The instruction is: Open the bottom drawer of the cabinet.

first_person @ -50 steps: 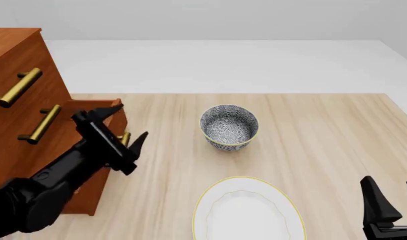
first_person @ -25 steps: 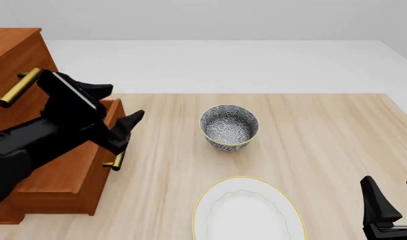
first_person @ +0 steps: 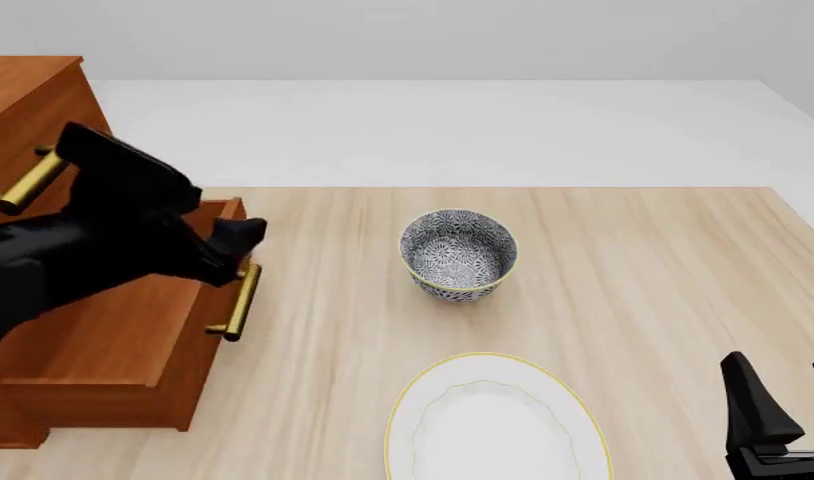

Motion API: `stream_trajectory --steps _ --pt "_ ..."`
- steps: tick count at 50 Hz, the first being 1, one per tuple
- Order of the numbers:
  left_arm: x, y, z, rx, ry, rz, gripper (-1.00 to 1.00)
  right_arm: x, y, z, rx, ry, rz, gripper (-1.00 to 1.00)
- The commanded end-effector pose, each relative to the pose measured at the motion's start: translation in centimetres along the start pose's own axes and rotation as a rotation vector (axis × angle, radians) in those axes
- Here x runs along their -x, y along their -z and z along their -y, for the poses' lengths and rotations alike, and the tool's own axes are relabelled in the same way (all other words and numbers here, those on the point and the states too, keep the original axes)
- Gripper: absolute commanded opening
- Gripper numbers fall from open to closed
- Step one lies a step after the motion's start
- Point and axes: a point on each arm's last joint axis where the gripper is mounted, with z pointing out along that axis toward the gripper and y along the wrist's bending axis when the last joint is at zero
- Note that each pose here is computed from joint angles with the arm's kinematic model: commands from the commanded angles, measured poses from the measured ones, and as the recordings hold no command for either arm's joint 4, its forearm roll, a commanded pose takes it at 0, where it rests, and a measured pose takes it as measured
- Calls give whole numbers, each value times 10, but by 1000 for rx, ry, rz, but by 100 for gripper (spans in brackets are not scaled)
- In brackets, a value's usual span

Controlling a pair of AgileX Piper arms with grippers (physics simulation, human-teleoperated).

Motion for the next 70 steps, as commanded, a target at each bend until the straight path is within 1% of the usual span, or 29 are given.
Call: stream_trajectory --steps 1,4,8,10,11,19,21,23,24,26,27,29,31,32,33,35,36,37,41,43,45,53,57,62,63,64,66,67,70 --pt "-8 -7 -14 49 103 -88 100 0 0 0 0 0 0 100" --pt "-9 -10 -15 48 127 -110 100 0 0 0 0 0 0 100" --pt "-8 -7 -16 54 121 -113 100 0 0 0 0 0 0 100" --pt "-10 -10 -16 52 153 -134 100 0 0 0 0 0 0 100" --pt "-10 -8 -16 53 135 -129 100 0 0 0 0 0 0 100" --pt "-15 -4 -24 86 160 -139 100 0 0 0 0 0 0 100" --pt "-15 -2 -26 98 181 -141 100 0 0 0 0 0 0 100" --pt "-16 1 -28 106 175 -139 100 0 0 0 0 0 0 100" --pt "-17 1 -30 114 206 -147 100 0 0 0 0 0 0 100" --pt "-19 4 -29 117 194 -144 100 0 0 0 0 0 0 100" --pt "-20 3 -30 118 208 -151 100 0 0 0 0 0 0 100" --pt "-23 7 -32 129 202 -149 100 0 0 0 0 0 0 100" --pt "-26 6 -34 140 226 -162 100 0 0 0 0 0 0 100" --pt "-27 7 -34 143 222 -161 100 0 0 0 0 0 0 100" --pt "-28 9 -36 157 246 -159 100 0 0 0 0 0 0 100" --pt "-30 10 -37 160 252 -163 100 0 0 0 0 0 0 100" --pt "-33 9 -37 165 282 -173 100 0 0 0 0 0 0 100" --pt "-34 9 -37 164 273 -172 100 0 0 0 0 0 0 100" --pt "-39 6 -40 180 308 -185 100 0 0 0 0 0 0 100" --pt "-41 4 -38 174 322 -194 100 0 0 0 0 0 0 100" --pt "-42 5 -39 180 317 -189 100 0 0 0 0 0 0 100" --pt "-51 -1 -42 195 364 -207 100 0 0 0 0 0 0 100" --pt "-55 -1 -44 207 372 -208 100 0 0 0 0 0 0 100" --pt "-61 -4 -45 221 414 -216 100 0 0 0 0 0 0 100" --pt "-62 -6 -44 216 408 -219 100 0 0 0 0 0 0 100" --pt "-65 -7 -46 227 433 -223 100 0 0 0 0 0 0 100" --pt "-65 -8 -46 225 424 -222 100 0 0 0 0 0 0 100" --pt "-68 -10 -47 233 454 -229 100 0 0 0 0 0 0 100" --pt "-70 -12 -48 236 452 -228 100 0 0 0 0 0 0 100"
